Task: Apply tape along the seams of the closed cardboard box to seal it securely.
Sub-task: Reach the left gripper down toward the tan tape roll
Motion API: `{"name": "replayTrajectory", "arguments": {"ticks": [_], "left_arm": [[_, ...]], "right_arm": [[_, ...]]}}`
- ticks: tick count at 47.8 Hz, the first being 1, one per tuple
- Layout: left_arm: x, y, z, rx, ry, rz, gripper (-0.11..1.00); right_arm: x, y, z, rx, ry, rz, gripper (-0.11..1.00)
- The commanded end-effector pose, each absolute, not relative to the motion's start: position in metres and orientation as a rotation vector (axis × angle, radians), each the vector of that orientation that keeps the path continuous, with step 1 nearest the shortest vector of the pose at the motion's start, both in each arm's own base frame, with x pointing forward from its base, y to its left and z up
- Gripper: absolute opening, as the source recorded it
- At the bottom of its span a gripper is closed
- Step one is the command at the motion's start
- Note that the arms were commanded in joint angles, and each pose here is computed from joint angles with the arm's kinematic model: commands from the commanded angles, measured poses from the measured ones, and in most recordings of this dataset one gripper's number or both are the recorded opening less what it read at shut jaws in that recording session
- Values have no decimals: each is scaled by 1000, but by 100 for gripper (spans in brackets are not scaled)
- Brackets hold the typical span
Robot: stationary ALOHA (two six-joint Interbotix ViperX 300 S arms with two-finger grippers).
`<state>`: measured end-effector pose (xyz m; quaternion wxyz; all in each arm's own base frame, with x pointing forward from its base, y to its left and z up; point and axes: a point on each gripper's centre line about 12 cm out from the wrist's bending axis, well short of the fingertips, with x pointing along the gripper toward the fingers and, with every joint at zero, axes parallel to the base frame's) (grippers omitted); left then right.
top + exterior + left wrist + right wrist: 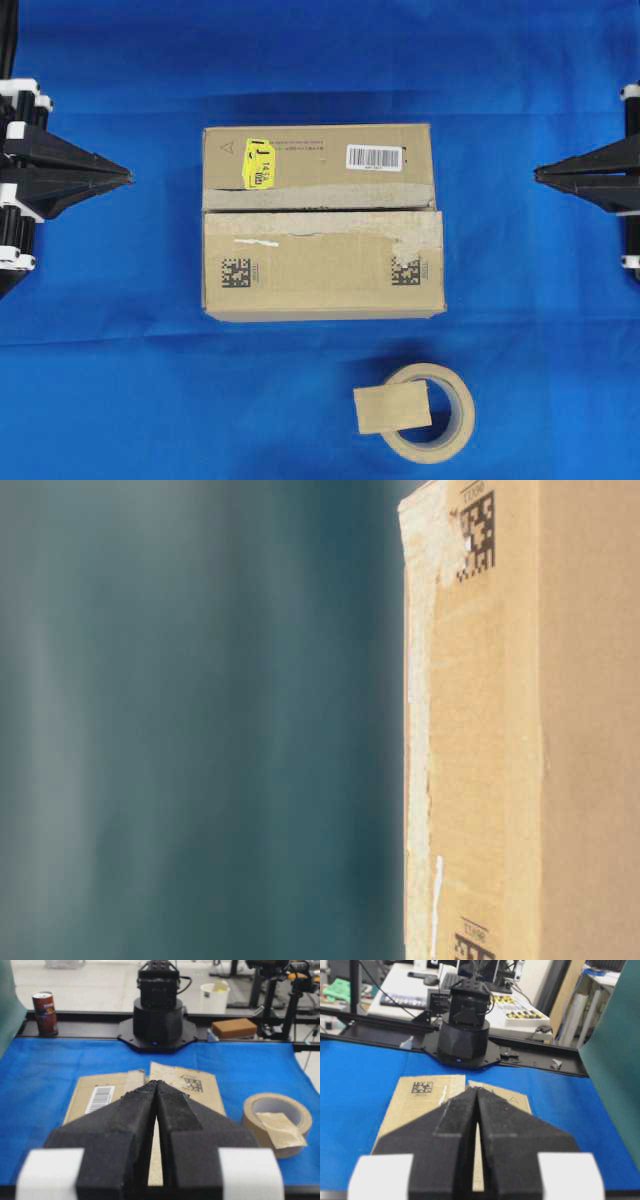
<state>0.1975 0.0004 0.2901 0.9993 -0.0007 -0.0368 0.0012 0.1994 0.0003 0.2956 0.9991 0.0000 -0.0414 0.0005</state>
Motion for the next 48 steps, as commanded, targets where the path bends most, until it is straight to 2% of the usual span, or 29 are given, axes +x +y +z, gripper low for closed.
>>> {"name": "replayTrajectory", "arguments": {"ticks": [1, 15, 20, 30, 32, 36, 43, 44, 48], "left_arm": [[201, -1, 297, 5, -90, -4, 0], [213, -26, 301, 206, -155, -103, 0], [221, -37, 300, 218, -176, -144, 0], [242, -67, 287, 380, -155, -241, 2], [246, -73, 284, 429, -151, -258, 7], [256, -84, 276, 526, -138, -290, 26], [282, -105, 258, 702, -91, -347, 68], [287, -107, 254, 727, -81, -354, 70], [307, -115, 238, 824, -43, -376, 59]], "right_arm": [[202, 0, 301, 9, -95, 1, 0], [204, 0, 301, 9, -87, 1, 0], [205, 0, 299, 9, -78, 1, 0], [208, 0, 298, 8, -80, 1, 0], [208, 0, 299, 8, -86, 1, 0], [208, 0, 299, 6, -87, 1, 0], [208, 0, 299, 6, -87, 1, 0], [209, 0, 299, 6, -86, 1, 0], [209, 0, 299, 3, -86, 1, 0]]}}
